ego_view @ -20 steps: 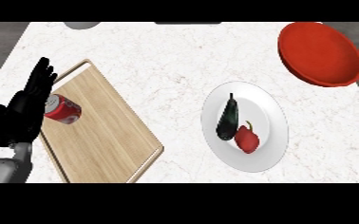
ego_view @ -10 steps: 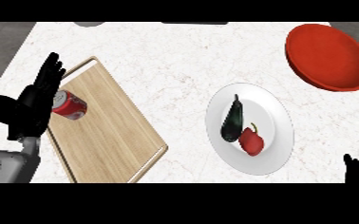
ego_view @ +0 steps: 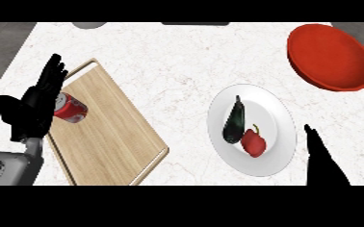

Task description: Pick the bell pepper from the plate and place it in the bowl

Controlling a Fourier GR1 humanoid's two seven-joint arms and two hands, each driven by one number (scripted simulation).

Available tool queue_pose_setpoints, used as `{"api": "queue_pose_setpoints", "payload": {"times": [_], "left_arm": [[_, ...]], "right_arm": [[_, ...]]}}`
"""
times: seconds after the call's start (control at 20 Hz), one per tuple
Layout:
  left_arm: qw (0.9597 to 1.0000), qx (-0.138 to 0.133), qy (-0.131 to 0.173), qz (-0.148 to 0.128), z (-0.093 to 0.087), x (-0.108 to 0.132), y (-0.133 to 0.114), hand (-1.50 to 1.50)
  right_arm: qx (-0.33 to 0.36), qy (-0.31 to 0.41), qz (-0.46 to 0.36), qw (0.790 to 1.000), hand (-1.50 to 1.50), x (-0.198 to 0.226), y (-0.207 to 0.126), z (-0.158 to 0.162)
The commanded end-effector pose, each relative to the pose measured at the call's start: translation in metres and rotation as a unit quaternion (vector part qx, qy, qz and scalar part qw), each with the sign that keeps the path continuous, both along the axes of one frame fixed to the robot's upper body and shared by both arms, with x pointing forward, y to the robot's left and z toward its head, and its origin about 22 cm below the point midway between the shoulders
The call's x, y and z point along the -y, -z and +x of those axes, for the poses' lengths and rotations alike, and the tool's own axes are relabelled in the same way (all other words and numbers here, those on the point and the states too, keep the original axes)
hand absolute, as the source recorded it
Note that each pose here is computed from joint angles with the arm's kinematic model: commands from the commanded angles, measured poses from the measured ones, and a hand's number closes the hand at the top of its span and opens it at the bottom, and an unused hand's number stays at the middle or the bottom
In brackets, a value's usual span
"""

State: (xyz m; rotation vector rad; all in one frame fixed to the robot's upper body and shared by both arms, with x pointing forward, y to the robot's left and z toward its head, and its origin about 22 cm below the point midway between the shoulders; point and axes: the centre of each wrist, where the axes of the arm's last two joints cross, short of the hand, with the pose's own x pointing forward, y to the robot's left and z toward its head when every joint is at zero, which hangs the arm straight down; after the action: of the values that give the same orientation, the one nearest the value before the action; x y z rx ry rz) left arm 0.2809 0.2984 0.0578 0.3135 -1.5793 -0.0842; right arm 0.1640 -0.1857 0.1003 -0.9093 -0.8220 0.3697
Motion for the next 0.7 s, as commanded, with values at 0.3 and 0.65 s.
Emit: {"api": "queue_pose_setpoints", "payload": {"times": [0.3, 0.65], "left_arm": [[1.0000, -0.003, -0.007, 0.005, -0.016, -0.021, 0.005, 0.00], [0.9999, -0.002, -0.010, 0.000, -0.005, -0.021, -0.001, 0.00]], "right_arm": [[-0.064, 0.028, -0.079, 0.994, -1.50, -0.009, 0.012, 0.041], [-0.066, 0.024, -0.078, 0.994, -1.50, -0.030, 0.055, 0.049]]}}
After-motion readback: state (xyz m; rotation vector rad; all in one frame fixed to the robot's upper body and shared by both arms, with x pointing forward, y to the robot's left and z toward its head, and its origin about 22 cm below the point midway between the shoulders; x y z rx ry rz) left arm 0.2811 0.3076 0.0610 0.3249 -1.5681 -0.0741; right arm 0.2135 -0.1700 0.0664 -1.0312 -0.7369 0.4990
